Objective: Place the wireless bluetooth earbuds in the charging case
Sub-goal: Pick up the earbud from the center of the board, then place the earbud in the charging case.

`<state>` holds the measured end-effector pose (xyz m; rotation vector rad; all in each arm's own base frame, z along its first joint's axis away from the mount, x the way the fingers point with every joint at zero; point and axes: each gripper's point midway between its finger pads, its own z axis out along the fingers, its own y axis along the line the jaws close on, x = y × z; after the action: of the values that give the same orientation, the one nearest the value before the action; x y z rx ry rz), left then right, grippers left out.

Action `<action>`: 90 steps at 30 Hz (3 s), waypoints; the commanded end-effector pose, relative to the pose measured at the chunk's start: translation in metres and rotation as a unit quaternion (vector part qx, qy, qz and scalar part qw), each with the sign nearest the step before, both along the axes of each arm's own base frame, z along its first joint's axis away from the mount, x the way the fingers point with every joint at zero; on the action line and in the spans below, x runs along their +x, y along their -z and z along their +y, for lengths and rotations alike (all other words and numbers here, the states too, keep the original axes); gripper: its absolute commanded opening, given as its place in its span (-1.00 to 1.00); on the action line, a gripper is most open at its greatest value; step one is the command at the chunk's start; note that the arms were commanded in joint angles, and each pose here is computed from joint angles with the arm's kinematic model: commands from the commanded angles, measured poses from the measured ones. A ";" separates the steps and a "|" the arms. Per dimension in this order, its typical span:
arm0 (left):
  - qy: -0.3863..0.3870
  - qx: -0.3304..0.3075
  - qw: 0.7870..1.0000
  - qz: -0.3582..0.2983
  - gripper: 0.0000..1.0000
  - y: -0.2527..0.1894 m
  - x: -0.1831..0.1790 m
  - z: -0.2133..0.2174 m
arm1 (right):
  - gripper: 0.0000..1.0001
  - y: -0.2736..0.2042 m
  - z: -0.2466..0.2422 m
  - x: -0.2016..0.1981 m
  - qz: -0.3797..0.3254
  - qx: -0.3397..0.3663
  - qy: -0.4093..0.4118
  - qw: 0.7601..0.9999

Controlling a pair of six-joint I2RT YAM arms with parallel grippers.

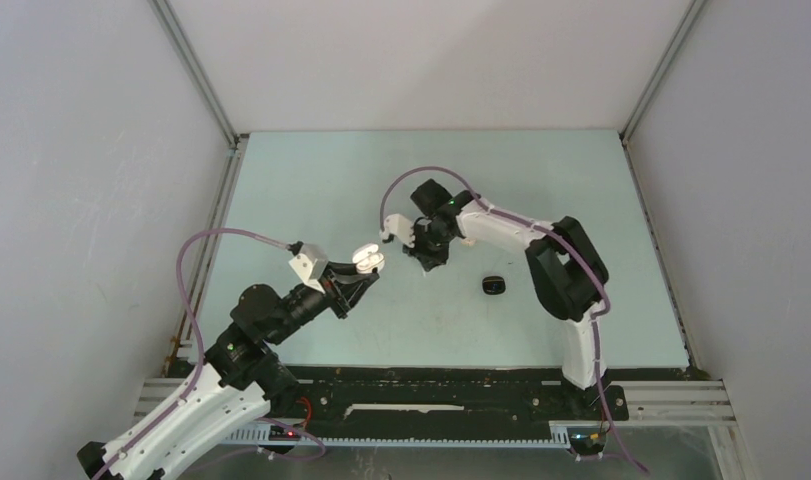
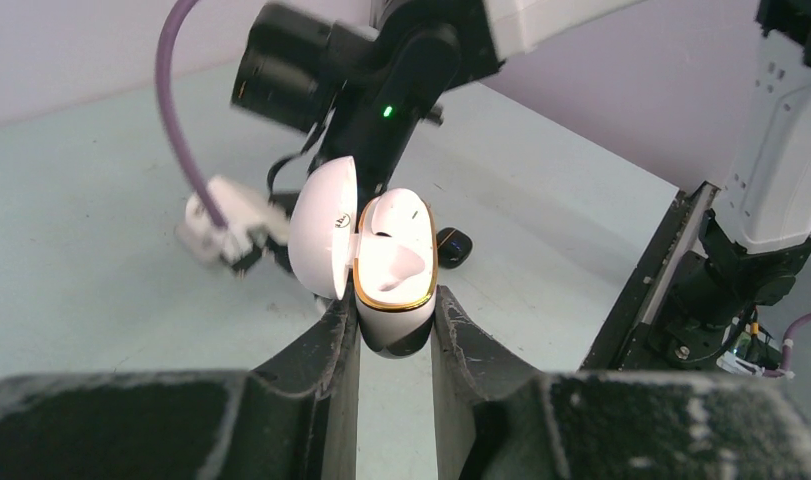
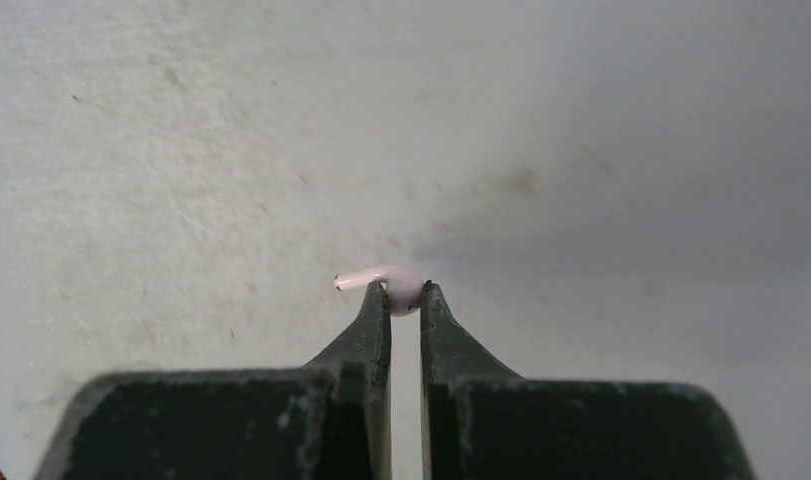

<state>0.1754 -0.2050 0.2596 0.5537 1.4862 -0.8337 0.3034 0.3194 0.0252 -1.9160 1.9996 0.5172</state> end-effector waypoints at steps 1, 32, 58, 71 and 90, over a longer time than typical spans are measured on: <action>-0.013 -0.032 0.999 -0.009 -1.00 -0.021 0.007 0.002 | -1.00 -0.078 -0.016 0.025 -0.078 0.044 0.065 0.994; 0.107 -0.077 0.988 0.077 -1.00 -0.011 0.023 -0.033 | -1.00 -0.295 0.022 -0.062 -0.407 0.211 0.044 0.887; 0.129 -0.073 0.986 0.083 -1.00 -0.011 0.017 -0.036 | -1.00 -0.300 0.067 -0.085 -0.446 0.201 -0.008 0.872; 0.123 -0.075 0.987 0.066 -1.00 -0.016 0.015 -0.033 | -1.00 -0.293 0.072 -0.088 -0.454 0.186 -0.018 0.871; 0.099 -0.074 0.991 0.042 -1.00 -0.019 0.018 -0.026 | -0.41 -0.283 0.072 -0.101 -0.429 0.182 -0.036 0.884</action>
<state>0.1910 -0.2345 0.2574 0.5638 1.5417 -1.1596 0.2076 0.3867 0.2974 -1.5774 1.1723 -0.0141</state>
